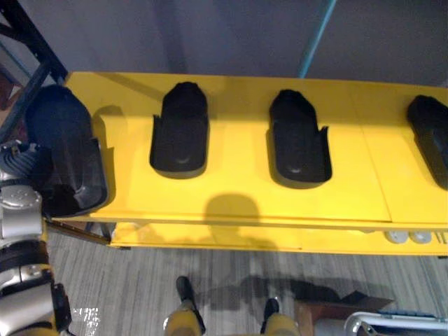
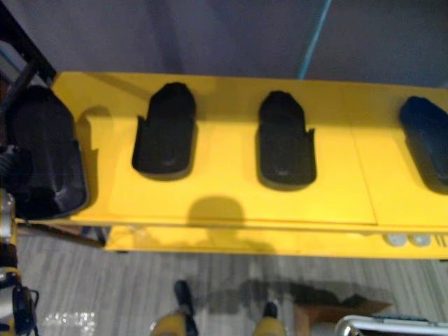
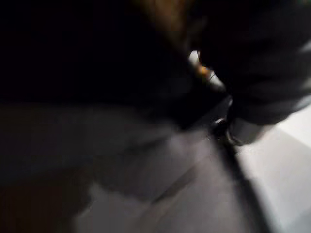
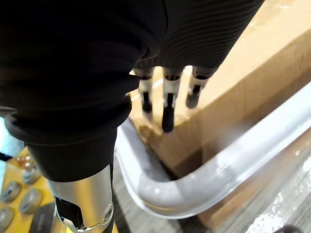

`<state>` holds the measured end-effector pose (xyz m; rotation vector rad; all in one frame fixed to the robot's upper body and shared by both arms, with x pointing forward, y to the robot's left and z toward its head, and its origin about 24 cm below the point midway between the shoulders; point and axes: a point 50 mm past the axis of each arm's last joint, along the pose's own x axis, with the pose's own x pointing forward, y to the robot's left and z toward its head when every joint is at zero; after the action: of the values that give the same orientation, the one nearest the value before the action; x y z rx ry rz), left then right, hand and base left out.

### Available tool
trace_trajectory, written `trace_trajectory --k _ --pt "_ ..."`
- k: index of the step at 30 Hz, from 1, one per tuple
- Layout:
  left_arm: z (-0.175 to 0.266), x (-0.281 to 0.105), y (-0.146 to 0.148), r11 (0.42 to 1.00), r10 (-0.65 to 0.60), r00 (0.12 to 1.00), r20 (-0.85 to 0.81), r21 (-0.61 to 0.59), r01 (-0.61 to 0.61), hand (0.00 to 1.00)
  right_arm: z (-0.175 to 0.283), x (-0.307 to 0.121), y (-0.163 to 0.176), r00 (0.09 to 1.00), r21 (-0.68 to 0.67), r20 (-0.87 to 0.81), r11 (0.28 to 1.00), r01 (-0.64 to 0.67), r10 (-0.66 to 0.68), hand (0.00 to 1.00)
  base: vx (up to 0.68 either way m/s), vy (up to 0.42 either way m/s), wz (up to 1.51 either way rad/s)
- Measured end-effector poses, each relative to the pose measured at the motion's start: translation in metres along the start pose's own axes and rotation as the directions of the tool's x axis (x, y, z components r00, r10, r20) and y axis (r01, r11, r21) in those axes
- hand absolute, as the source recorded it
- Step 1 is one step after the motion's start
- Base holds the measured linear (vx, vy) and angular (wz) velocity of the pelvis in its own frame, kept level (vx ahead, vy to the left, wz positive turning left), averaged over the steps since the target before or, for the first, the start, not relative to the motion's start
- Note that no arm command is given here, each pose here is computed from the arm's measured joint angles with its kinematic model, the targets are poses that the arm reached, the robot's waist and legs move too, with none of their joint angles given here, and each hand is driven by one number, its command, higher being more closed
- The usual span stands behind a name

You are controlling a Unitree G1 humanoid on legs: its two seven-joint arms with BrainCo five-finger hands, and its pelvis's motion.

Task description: Walk over and take plastic housings, then place them on the shelf

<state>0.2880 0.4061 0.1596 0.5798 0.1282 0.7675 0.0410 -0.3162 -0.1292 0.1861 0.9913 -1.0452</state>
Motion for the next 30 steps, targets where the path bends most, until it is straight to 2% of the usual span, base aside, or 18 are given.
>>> trace_trajectory --k 4,11,17,18,21,23,25,26,27,30 --pt "0.000 0.000 0.002 0.998 0.059 0.998 0.006 0.022 -0.059 0.00 0.004 0.001 0.001 1.000 -0.001 0.010 1.000 -0.010 0.010 0.00 0.00 0.005 -0.01" --pt "0.010 0.001 0.010 0.980 0.200 0.979 0.030 -0.010 -0.200 0.00 0.006 0.001 0.000 1.000 -0.016 0.029 1.000 -0.007 0.007 0.00 0.00 0.000 0.00" --pt "0.038 -0.003 0.020 0.943 0.328 0.928 0.175 -0.121 -0.310 0.00 0.001 -0.001 0.001 0.999 -0.010 0.042 1.000 -0.003 0.004 0.00 0.01 0.001 0.03" --pt "0.048 -0.005 0.022 0.931 0.353 0.908 0.224 -0.177 -0.319 0.00 -0.001 -0.002 0.002 0.999 -0.011 0.042 1.000 0.005 -0.005 0.00 0.01 -0.002 0.09" --pt "0.083 -0.019 0.030 0.907 0.403 0.832 0.381 -0.288 -0.307 0.00 -0.006 -0.005 0.005 0.999 -0.020 0.046 1.000 0.014 -0.013 0.00 0.02 -0.012 0.17" --pt "0.090 -0.032 0.033 0.901 0.408 0.795 0.450 -0.337 -0.272 0.00 -0.006 -0.006 0.006 0.998 -0.017 0.059 1.000 0.016 -0.015 0.00 0.04 -0.016 0.17" --pt "0.085 -0.046 0.029 0.909 0.369 0.790 0.489 -0.365 -0.198 0.00 -0.009 -0.007 0.002 0.998 -0.020 0.055 0.999 0.042 -0.041 0.00 0.05 -0.015 0.19" --pt "0.077 -0.057 0.023 0.907 0.325 0.802 0.501 -0.406 -0.114 0.00 -0.015 -0.008 -0.006 0.996 -0.027 0.047 0.997 0.077 -0.076 0.00 0.04 -0.017 0.27" --pt "0.072 -0.061 0.020 0.902 0.304 0.810 0.501 -0.426 -0.075 1.00 -0.015 -0.008 -0.007 0.996 -0.028 0.047 0.996 0.081 -0.080 0.00 0.03 -0.016 0.22" --pt "0.045 -0.085 0.000 0.871 0.183 0.858 0.481 -0.483 0.085 1.00 -0.027 -0.010 -0.017 0.993 -0.040 0.022 0.992 0.120 -0.119 0.00 0.00 -0.026 0.15"
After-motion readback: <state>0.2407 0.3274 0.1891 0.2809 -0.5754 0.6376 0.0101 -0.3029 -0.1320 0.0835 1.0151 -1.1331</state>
